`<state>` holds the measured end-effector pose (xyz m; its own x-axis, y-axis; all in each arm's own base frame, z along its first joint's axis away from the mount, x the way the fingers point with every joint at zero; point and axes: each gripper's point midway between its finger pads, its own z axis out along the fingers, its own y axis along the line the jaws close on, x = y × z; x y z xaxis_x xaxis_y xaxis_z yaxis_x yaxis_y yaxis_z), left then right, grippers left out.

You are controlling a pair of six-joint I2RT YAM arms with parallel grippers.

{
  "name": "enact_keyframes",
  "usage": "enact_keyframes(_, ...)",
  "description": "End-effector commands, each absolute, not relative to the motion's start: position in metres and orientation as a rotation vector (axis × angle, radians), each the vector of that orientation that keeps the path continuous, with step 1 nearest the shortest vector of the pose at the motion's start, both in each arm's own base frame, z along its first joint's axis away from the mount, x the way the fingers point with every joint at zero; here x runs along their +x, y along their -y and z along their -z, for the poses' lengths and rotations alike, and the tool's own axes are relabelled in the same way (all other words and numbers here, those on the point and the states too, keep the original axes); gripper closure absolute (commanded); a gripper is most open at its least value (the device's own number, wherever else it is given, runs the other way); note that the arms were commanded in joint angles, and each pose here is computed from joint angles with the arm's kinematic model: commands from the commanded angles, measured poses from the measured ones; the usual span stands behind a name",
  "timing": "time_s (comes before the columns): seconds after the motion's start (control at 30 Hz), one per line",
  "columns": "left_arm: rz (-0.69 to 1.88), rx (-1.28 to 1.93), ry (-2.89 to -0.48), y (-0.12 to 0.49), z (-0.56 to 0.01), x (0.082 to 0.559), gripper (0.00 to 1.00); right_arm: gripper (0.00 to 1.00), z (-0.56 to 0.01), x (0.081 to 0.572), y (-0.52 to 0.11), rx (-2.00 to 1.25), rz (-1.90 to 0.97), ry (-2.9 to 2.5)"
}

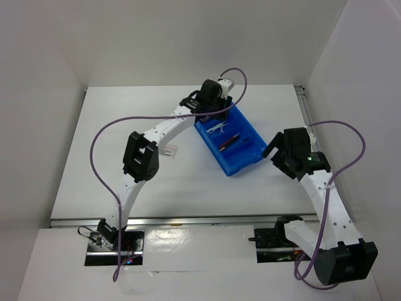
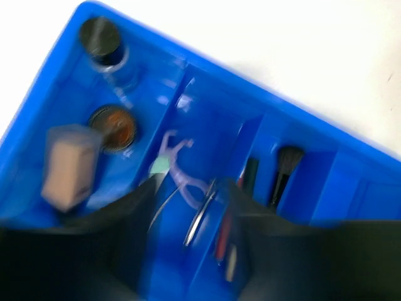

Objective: Organize the makeup

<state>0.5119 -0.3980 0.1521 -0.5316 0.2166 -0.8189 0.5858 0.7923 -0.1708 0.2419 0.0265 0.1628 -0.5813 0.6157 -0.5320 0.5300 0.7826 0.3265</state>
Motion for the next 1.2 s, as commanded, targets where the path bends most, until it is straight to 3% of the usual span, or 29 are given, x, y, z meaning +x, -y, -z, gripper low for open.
enact_keyframes(0.0, 0.484, 0.514, -2.043, 0.368, -0.231, 0.500, 0.52, 0.00, -0.172, 0.247, -0.025, 0.837, -0.183, -2.299)
enact_keyframes(0.07, 0.378, 0.366, -2.059, 0.332, -0.253, 0.495, 0.60, 0.00, -0.175, 0.248, -0.027, 0.811, -0.195, -2.292)
enact_keyframes(0.17, 0.203, 0.152, -2.240, 0.258, -0.225, 0.471, 0.58, 0.00, -0.189, 0.258, -0.030, 0.700, -0.223, -2.266)
enact_keyframes(0.4, 0.061, -0.355, -2.489, 0.110, -0.182, 0.386, 0.37, 0.00, -0.256, 0.315, -0.100, 0.148, -0.300, -2.201)
enact_keyframes(0.53, 0.055, -0.443, -2.505, 0.076, -0.186, 0.360, 0.25, 0.00, -0.272, 0.351, -0.181, -0.194, -0.370, -2.190)
enact_keyframes(0.67, 0.029, -0.536, -2.486, 0.051, -0.200, 0.341, 0.19, 0.00, -0.266, 0.380, -0.271, -0.467, -0.461, -2.158)
enact_keyframes(0.87, -0.038, -0.760, -2.382, 0.006, -0.225, 0.319, 0.19, 0.00, -0.221, 0.403, -0.398, -0.800, -0.555, -2.037)
enact_keyframes(1.17, -0.072, -0.827, -2.321, -0.017, -0.233, 0.301, 0.19, 0.00, -0.155, 0.409, -0.485, -0.988, -0.581, -1.950)
